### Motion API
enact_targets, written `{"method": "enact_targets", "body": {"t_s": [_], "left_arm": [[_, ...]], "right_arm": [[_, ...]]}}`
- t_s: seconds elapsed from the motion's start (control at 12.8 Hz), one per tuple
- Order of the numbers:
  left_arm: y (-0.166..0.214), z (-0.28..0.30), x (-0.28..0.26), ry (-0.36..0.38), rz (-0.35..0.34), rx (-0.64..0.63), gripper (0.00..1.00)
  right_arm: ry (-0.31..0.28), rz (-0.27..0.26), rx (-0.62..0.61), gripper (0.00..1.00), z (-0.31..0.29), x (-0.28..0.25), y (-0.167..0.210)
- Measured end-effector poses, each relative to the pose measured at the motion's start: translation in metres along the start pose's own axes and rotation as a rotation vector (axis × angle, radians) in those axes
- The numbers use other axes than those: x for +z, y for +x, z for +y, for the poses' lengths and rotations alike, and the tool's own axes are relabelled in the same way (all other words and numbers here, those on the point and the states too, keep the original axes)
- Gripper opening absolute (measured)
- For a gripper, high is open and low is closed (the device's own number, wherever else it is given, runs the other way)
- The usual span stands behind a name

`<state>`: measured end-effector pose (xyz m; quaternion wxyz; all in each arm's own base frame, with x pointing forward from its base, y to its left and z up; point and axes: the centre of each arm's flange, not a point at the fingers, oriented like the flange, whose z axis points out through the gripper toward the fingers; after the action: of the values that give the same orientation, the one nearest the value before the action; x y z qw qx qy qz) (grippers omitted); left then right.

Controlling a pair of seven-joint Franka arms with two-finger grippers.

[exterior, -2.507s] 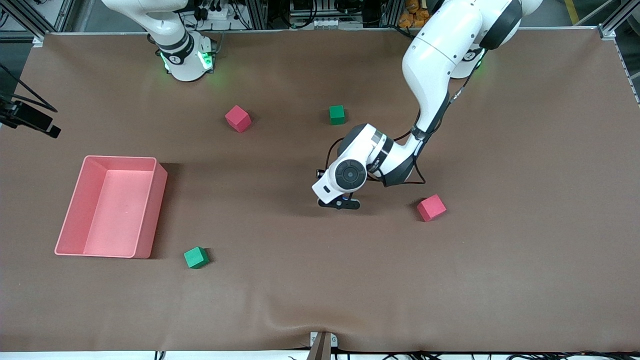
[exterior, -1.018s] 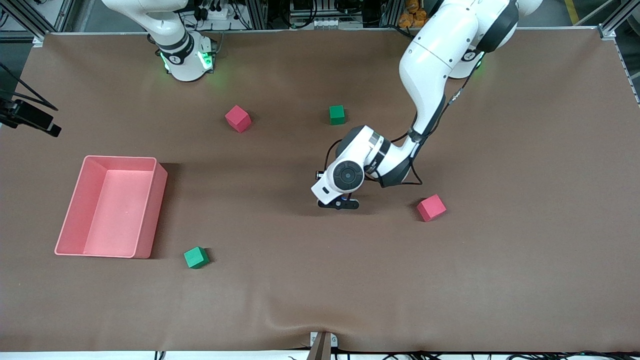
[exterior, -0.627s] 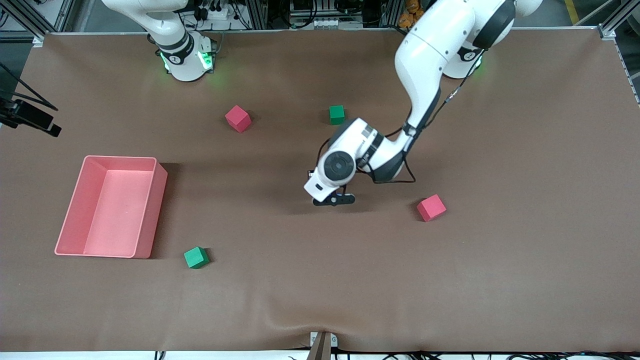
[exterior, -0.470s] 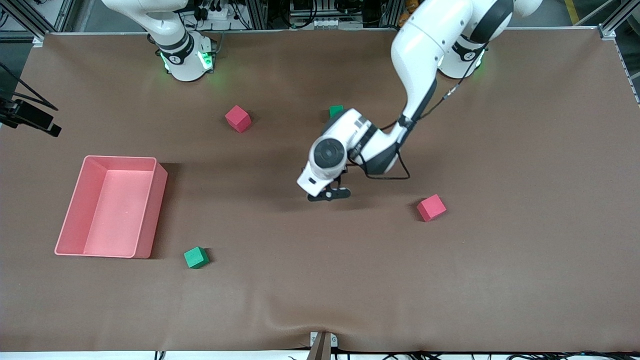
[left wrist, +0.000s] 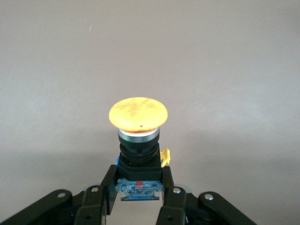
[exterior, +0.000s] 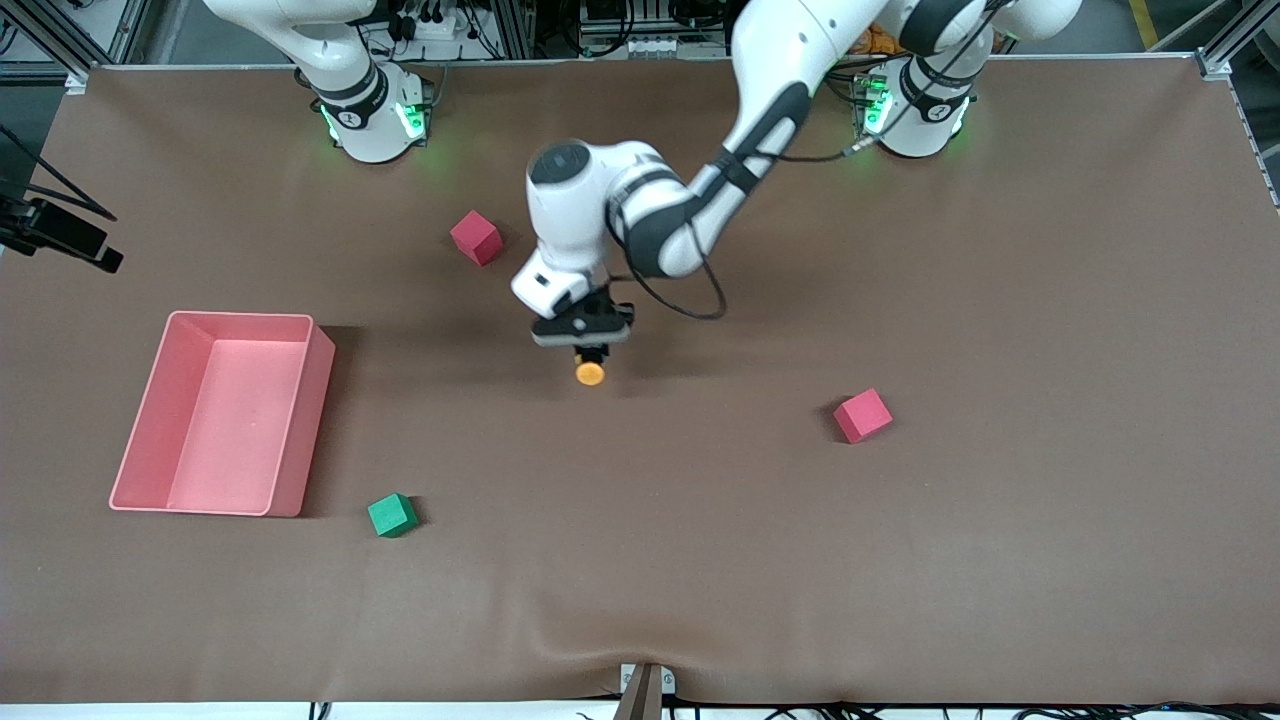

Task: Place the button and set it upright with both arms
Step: 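Lower the upright button onto the table and open the left gripper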

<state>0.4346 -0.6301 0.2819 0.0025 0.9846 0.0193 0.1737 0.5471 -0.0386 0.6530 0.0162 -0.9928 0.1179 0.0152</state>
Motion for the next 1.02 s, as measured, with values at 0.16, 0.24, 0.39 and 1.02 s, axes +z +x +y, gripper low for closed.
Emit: {"method": "enact_targets", "body": {"t_s": [0.16,0.24,0.39,1.02], "left_arm": [[-0.024,0.016,-0.006,0.019,0.207,-0.008,0.41],[-0.034,0.022,-0.006,0.014,0.315,-0.034,0.41],[-0.052,0.026,0.005,-0.018,0.473,-0.083,0.41],[-0.15,0.023,0.103,-0.059,0.761,-0.065,0.41]], "right_arm": [[0.0,-0.001,0.0,1.0,0.0,0.0,0.0],[0.0,-0.002,0.0,1.0,0.0,0.0,0.0],[-0.001,-0.003,-0.001,1.0,0.0,0.0,0.0],[-0.001,-0.006,-0.001,1.0,0.0,0.0,-0.001]]}}
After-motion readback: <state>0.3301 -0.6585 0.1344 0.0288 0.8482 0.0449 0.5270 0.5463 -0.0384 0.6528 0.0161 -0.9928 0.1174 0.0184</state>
